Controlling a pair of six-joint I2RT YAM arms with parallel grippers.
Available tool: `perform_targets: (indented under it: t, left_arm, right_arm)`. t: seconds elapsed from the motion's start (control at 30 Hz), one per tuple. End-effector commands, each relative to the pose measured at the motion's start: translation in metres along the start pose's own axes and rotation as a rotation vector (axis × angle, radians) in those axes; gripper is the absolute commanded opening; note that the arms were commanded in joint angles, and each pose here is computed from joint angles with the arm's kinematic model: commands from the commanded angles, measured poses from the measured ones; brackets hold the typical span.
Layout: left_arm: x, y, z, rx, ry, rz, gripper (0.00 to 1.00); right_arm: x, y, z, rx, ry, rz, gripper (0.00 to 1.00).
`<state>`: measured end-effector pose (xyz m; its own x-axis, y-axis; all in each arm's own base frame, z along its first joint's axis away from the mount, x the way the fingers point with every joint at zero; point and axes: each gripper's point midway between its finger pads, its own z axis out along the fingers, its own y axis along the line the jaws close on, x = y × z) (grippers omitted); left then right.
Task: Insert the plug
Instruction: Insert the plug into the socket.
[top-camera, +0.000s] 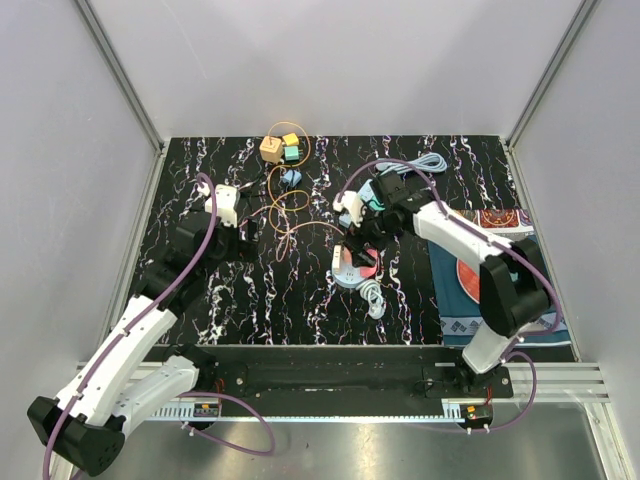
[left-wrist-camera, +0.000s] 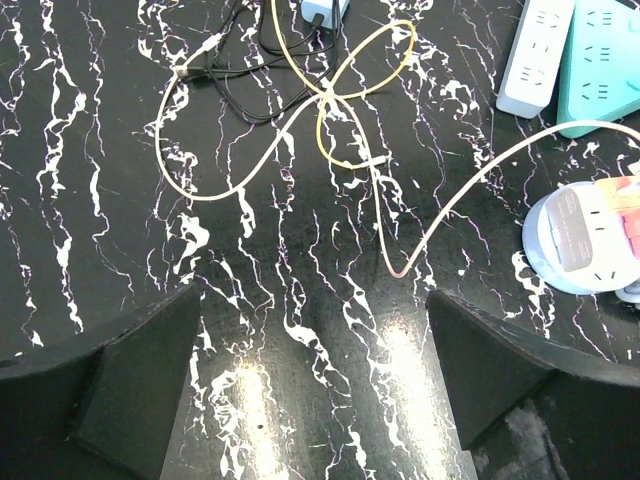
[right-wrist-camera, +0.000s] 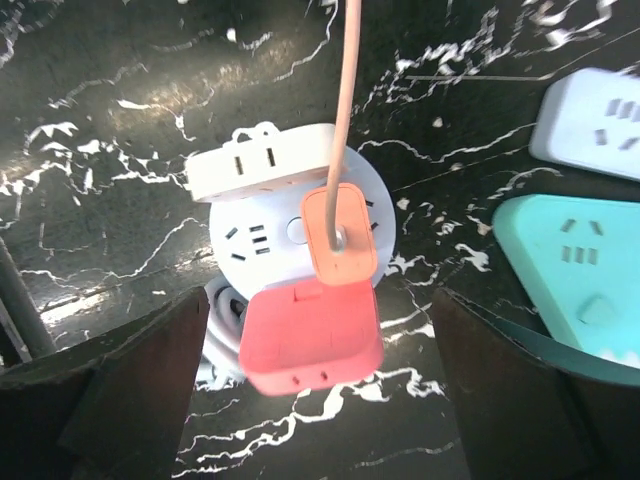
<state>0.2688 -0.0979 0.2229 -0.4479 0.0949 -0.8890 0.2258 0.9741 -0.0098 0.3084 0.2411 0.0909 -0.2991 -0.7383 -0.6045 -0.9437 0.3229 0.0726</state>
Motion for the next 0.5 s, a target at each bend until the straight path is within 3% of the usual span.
perform_targets:
  t: [0.0,0.2,0.37,0.47]
  left_arm:
    - [-0.016,-0.008,0.001,0.045,-0.068,-0.014,0.99]
    - [-0.021,-0.03,0.005,0.11,-0.006,-0.112,0.99]
    - [-0.028,-0.08,-0.001,0.178,0.008,-0.14,0.99]
    - [-0.025,-0.119,-0.002,0.218,0.034,-0.126,0.99]
  right_arm:
    - [-0.054,0.0,-0.057,0.118,-0.17,0.017,0.98]
    - [-0.054,-0.027,-0.105,0.438,-0.267,0.288,1.0]
    - [-0.025,-0.049,-0.143,0.711,-0.3,0.588,1.0]
    - [-0.008,-0.048,-0.154,0.758,-0.342,0.73,1.0]
